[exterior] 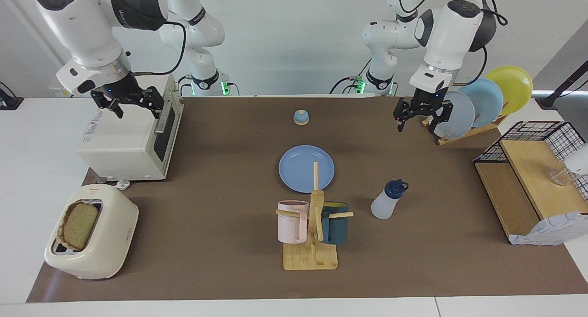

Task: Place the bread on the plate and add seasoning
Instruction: 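Move the left gripper toward the white bottle with the blue cap, then grasp the white bottle around its body with the left gripper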

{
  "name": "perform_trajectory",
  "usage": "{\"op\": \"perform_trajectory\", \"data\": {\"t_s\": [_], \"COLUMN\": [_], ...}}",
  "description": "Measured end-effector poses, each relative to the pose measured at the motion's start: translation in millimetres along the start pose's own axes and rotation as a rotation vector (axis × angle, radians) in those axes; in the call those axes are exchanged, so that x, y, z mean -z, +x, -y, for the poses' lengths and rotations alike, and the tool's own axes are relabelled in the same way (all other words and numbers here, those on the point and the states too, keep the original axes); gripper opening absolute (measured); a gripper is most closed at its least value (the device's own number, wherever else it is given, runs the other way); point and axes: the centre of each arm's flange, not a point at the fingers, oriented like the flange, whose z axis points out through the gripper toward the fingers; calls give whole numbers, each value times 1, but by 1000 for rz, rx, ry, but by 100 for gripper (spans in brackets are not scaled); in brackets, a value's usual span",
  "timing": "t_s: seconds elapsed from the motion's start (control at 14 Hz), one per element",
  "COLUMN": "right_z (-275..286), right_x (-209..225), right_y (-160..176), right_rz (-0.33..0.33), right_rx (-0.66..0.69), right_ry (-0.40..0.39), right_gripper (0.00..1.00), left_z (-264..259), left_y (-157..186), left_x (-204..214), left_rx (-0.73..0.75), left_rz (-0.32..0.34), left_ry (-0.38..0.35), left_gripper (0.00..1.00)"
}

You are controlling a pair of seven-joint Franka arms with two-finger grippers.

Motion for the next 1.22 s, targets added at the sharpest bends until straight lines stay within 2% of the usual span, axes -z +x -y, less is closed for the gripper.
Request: {"op": "perform_trajectory", "data": {"t_s": [0.29,0.64,0.79,1.0,1.22], "right_z": [0,2,-8,-37,-63], "right_x": [0,4,11,19,-3], "right_y": [0,-1,6,28,47], "right_rz": [0,-13,-91,-303,-425], "right_rx": [0,4,9,86,135], "right_ry": [0,0,-1,-30,-70], "right_gripper": [100,100,100,100,100], "left_z": [-20,-19,-20,-33,-37], "left_y": [-27,-61,-61,-63,-67], "left_x": [-41,-94,-112,-142,-166], "left_rx": [-12,-19,-19,-38,-41], "left_rz": [-88,-249,-297,-355,-374], "left_ry": [-26,-58,-71,-100,-112], "left_gripper": [100,100,100,100,100]}}
